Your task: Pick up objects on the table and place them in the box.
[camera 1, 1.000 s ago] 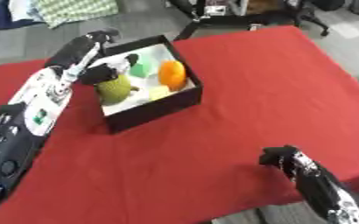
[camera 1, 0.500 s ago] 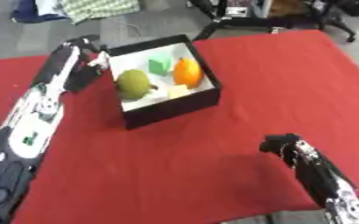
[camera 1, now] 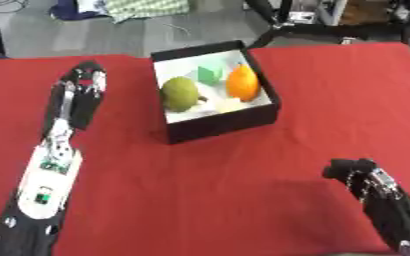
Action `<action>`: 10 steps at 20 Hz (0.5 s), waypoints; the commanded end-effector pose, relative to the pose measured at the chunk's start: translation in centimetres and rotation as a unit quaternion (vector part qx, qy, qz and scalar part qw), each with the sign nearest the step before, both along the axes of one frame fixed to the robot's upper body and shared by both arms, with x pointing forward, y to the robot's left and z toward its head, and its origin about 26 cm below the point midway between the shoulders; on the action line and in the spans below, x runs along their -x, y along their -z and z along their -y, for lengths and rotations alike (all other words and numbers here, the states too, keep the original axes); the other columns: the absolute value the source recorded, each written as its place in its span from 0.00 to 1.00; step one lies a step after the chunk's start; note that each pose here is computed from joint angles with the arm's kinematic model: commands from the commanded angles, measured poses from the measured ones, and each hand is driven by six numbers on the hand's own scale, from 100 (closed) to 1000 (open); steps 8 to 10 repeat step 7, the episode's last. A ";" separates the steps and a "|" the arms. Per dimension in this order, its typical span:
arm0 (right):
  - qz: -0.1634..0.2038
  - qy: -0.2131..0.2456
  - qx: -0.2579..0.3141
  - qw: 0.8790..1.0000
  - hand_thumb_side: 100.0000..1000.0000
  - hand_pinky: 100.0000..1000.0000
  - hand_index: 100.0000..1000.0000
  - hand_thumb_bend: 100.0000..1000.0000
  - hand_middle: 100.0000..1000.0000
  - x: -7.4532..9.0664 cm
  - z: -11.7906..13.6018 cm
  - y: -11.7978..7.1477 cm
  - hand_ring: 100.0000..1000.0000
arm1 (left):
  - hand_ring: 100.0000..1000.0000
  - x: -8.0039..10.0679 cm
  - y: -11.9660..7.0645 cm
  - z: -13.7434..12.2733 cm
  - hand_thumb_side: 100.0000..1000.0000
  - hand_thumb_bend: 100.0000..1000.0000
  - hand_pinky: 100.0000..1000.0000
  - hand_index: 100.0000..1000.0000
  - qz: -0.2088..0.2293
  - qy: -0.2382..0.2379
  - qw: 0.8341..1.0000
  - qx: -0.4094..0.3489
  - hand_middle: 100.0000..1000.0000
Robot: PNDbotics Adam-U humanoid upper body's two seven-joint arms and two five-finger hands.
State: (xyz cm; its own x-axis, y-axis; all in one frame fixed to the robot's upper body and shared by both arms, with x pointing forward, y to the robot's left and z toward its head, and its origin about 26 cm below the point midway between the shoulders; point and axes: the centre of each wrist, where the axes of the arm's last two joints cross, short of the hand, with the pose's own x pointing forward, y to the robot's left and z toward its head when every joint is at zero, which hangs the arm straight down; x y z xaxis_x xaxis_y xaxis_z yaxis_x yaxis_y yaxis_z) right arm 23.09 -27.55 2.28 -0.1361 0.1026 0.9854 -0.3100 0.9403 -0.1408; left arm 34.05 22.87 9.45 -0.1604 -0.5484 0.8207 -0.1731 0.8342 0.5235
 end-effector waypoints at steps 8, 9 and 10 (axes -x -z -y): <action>-0.009 0.000 0.021 1.000 1.00 1.00 0.77 0.00 0.67 0.8 0.4 0.1 0.78 | 0.54 4.9 0.9 1.3 0.94 0.00 0.74 0.88 0.010 0.051 0.997 0.062 0.63; -0.009 0.000 0.021 1.000 1.00 1.00 0.77 0.00 0.67 0.8 0.4 0.1 0.78 | 0.54 4.9 0.9 1.3 0.94 0.00 0.74 0.88 0.010 0.051 0.997 0.062 0.63; -0.009 0.000 0.021 1.000 1.00 1.00 0.77 0.00 0.67 0.8 0.4 0.1 0.78 | 0.54 4.9 0.9 1.3 0.94 0.00 0.74 0.88 0.010 0.051 0.997 0.062 0.63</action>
